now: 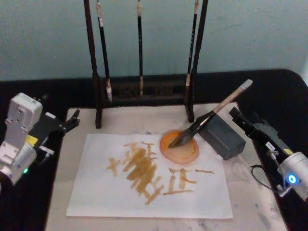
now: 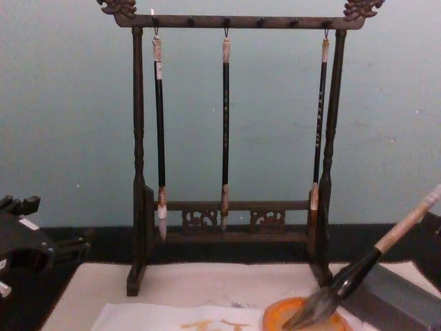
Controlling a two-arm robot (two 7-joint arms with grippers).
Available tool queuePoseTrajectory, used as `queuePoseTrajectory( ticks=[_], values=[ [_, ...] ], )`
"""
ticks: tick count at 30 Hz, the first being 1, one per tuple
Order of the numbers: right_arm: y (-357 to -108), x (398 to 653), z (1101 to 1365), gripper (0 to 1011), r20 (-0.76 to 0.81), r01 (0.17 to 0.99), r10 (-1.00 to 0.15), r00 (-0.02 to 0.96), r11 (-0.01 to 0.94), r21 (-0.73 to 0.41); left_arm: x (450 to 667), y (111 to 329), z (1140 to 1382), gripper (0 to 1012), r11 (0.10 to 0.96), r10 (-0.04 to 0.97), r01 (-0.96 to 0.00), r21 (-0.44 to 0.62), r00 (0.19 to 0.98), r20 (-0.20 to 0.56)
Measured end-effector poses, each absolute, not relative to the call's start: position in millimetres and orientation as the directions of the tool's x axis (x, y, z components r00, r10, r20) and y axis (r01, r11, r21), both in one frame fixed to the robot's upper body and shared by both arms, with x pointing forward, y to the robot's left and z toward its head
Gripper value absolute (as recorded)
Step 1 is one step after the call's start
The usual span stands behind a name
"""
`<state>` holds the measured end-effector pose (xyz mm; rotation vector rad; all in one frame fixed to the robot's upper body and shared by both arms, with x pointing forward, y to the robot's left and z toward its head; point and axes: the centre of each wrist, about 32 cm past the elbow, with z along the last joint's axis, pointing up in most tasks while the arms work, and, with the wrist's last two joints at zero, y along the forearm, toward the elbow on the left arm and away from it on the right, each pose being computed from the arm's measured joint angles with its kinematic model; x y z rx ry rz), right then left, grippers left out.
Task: Pick up the brush from the inkstone, write on the paper, then place the brush back to its original position.
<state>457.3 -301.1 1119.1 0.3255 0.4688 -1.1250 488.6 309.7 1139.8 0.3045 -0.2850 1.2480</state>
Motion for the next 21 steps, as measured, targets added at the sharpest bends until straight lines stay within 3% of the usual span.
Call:
queuePoseTrajectory(
  ticks=[8, 15, 21],
  values=[
    [-278, 447, 1133, 1000, -0.22, 0.95, -0.926, 0.306, 0.313, 0.006, 489, 310, 1140, 1010, 0.287, 0.88, -0.955, 0.07, 0.292, 0.374],
    [-255, 450, 1138, 1000, -0.006, 0.97, -0.971, 0.241, 0.241, 0.031, 489, 310, 1140, 1010, 0.287, 0.88, -0.955, 0.07, 0.292, 0.374],
    [-243, 455, 1132, 1000, 0.089, 0.983, -0.98, 0.179, 0.182, 0.03, 489, 310, 1140, 1010, 0.287, 0.88, -0.955, 0.07, 0.292, 0.374]
  ],
)
